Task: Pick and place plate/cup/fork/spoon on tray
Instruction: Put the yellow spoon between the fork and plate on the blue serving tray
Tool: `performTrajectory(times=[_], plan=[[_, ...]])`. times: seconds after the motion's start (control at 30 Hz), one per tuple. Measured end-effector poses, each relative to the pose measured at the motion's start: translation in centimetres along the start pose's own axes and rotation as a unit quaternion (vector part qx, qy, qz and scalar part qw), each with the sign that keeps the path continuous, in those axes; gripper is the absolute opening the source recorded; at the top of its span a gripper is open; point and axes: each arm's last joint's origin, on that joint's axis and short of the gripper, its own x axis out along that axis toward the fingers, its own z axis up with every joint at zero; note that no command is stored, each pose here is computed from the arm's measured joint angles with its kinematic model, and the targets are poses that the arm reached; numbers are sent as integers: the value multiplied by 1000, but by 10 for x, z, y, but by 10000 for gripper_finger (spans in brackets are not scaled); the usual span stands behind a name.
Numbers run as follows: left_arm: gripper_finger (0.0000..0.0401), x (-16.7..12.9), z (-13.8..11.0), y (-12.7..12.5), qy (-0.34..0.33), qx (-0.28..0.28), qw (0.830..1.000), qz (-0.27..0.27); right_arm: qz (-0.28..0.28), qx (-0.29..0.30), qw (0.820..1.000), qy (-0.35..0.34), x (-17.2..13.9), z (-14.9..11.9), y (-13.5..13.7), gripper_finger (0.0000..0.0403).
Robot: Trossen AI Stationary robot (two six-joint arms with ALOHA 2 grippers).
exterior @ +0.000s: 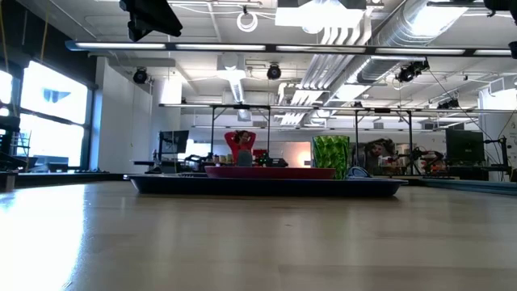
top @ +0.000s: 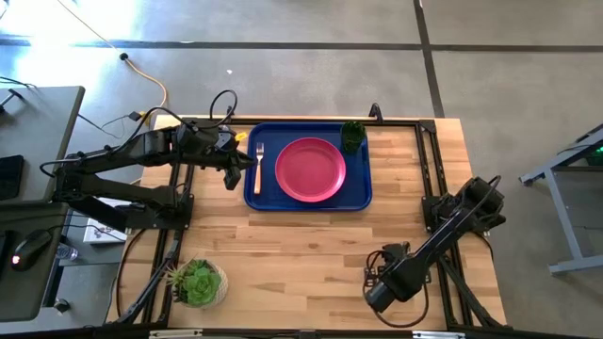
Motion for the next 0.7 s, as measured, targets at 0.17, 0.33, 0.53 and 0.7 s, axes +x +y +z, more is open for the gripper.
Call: performTrajectory(times=[0.17, 0.33, 0.53, 0.7], plan=[[60, 0, 0, 0, 0, -1, 1000, 0, 3, -8, 1000, 3, 11, -2, -3, 149], [60, 0, 0, 0, 0, -5, 1000, 0, -8, -8, 1000, 4, 20, 1, -7, 149], [60, 0, 0, 0, -1, -13, 1000, 2, 8, -10, 1000, 11, 30, 2, -6, 149], [60, 0, 0, 1, -5, -13, 1000, 16, 13, -10, 1000, 25, 40, 3, -7, 149]])
